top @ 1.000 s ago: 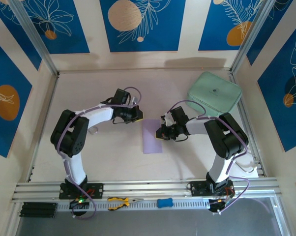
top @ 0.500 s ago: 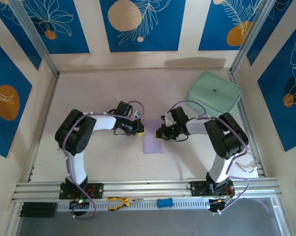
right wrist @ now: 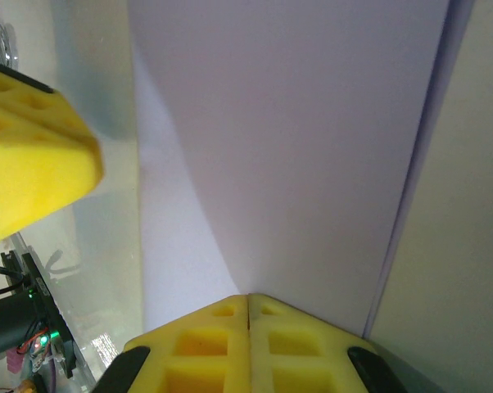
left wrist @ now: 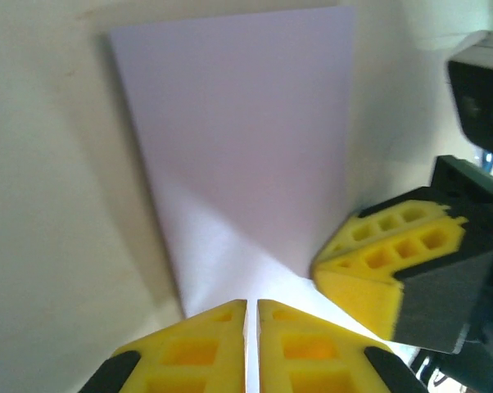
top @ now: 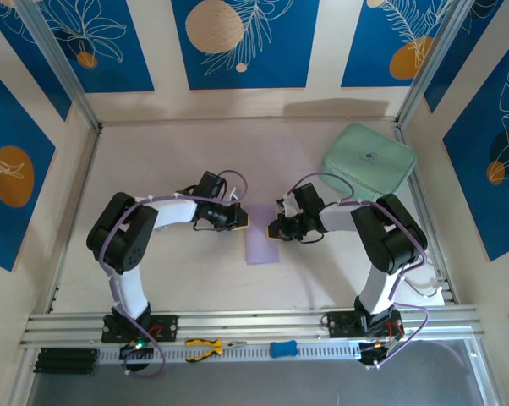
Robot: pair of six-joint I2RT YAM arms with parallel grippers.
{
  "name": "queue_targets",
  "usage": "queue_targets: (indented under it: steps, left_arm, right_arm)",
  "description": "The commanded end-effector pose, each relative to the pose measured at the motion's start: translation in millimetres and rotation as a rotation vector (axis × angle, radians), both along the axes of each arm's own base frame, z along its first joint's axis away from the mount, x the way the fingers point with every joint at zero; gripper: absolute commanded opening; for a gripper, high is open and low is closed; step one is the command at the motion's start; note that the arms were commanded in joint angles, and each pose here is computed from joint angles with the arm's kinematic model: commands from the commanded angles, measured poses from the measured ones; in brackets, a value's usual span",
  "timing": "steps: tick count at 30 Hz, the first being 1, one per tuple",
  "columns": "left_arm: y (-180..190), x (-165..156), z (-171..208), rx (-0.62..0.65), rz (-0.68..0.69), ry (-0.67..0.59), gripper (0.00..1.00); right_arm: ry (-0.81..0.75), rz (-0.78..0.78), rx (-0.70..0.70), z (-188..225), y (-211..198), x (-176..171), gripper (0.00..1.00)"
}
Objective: Fold a paper plane with a square sheet of paper (pick it up from the middle)
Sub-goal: First fold the square sheet of paper in half at the center of the table.
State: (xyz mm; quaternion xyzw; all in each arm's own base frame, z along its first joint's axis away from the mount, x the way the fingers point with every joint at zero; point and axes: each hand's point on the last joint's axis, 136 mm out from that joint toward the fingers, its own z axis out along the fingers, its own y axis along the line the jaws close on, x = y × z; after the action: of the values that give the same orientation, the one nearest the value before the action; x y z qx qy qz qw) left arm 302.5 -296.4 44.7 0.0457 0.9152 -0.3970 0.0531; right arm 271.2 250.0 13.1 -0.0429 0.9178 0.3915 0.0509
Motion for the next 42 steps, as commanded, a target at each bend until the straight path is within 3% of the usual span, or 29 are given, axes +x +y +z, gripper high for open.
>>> queue_targets:
  steps: [1, 9, 16, 21, 30, 36, 42]
  left_arm:
    - [-14, -12, 17, -0.078, -0.044, 0.015, 0.13]
    - [-13, -31, -13, -0.074, -0.067, 0.085, 0.09]
    - [9, -44, -51, 0.059, -0.055, 0.118, 0.06]
    - [16, -39, -39, 0.107, -0.049, 0.066, 0.07]
    - [-3, -36, 12, -0.006, -0.058, 0.005, 0.09]
    - [-15, -47, -2, -0.029, -0.078, 0.044, 0.09]
    - [0, -63, -37, 0.057, -0.1, 0.096, 0.09]
  right_arm:
    - [0.14, -0.022, -0.158, -38, -31, -33, 0.0]
    - [0.143, -0.023, -0.16, -39, -31, -33, 0.0]
    - [0.145, -0.025, -0.161, -39, -31, -33, 0.0]
    - [0.144, -0.025, -0.161, -39, -31, -33, 0.0]
    - [0.145, -0.025, -0.162, -40, -31, -33, 0.0]
    - [0.144, -0.028, -0.166, -40, -32, -33, 0.0]
    - [0.146, -0.026, -0.167, -40, -31, -34, 0.0]
